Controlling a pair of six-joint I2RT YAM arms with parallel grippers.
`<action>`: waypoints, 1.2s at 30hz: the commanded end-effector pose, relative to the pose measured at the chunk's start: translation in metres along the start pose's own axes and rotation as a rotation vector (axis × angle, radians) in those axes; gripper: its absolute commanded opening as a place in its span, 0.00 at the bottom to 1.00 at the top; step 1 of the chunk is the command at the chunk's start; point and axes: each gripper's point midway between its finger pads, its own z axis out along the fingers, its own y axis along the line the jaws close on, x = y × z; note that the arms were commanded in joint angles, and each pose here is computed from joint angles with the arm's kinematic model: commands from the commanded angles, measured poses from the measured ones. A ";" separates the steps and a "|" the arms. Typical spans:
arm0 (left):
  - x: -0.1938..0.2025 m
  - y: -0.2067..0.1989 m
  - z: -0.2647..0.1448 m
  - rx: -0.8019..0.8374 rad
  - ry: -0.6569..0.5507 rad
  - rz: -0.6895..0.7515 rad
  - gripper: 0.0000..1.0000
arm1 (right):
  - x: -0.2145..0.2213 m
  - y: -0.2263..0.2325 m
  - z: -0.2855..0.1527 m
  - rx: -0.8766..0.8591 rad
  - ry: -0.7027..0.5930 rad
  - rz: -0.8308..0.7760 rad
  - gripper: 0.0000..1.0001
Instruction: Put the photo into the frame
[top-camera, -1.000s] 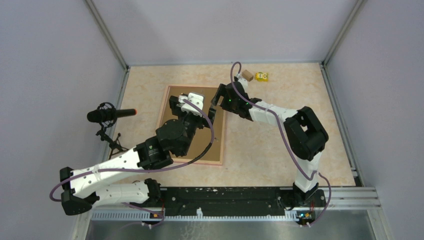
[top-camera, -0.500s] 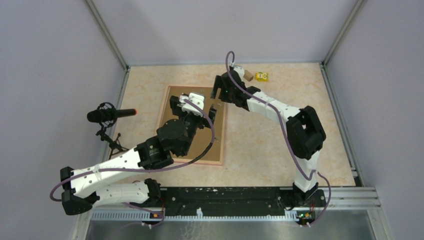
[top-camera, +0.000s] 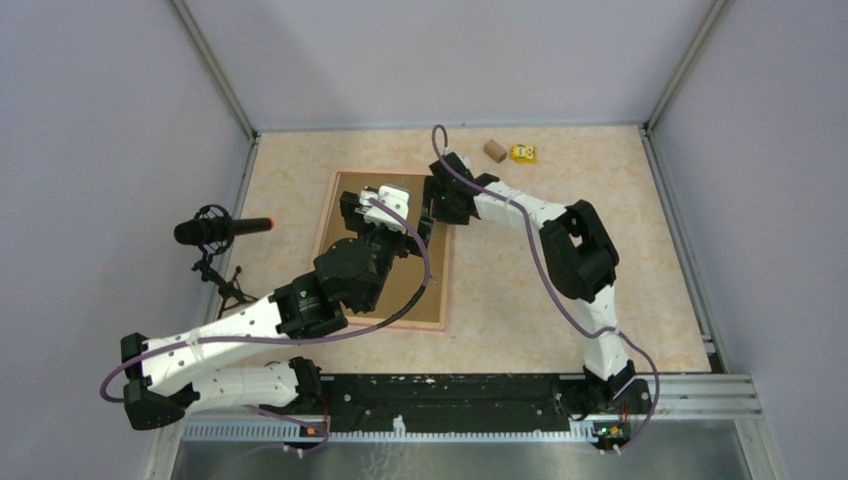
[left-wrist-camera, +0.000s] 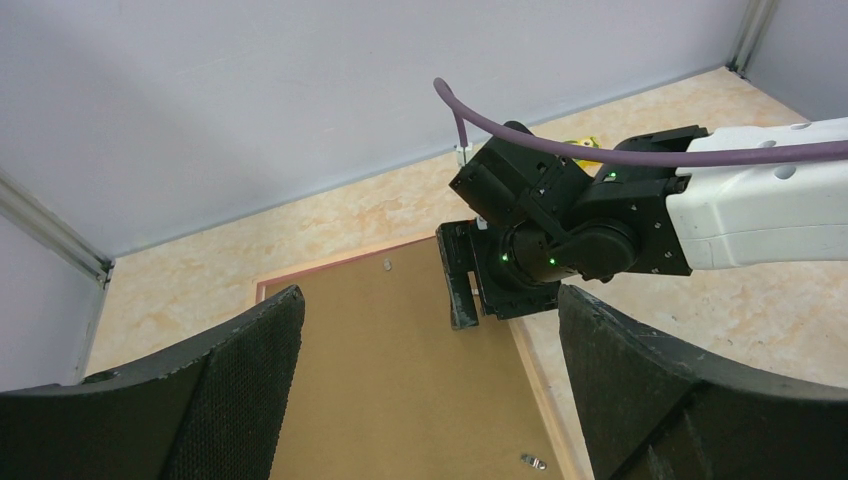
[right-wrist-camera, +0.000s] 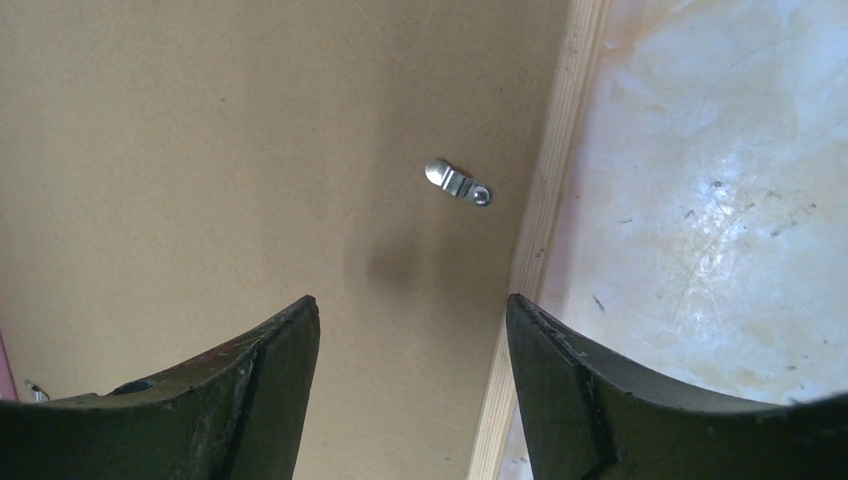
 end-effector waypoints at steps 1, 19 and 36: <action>-0.018 0.003 0.000 -0.007 -0.038 -0.061 0.99 | -0.003 0.004 -0.008 -0.050 -0.009 0.035 0.67; -0.017 0.003 0.000 -0.002 -0.036 -0.062 0.99 | -0.005 0.026 0.000 -0.308 -0.025 0.087 0.68; -0.016 0.001 0.001 0.000 -0.031 -0.066 0.99 | -0.014 -0.034 -0.032 0.243 0.013 -0.147 0.96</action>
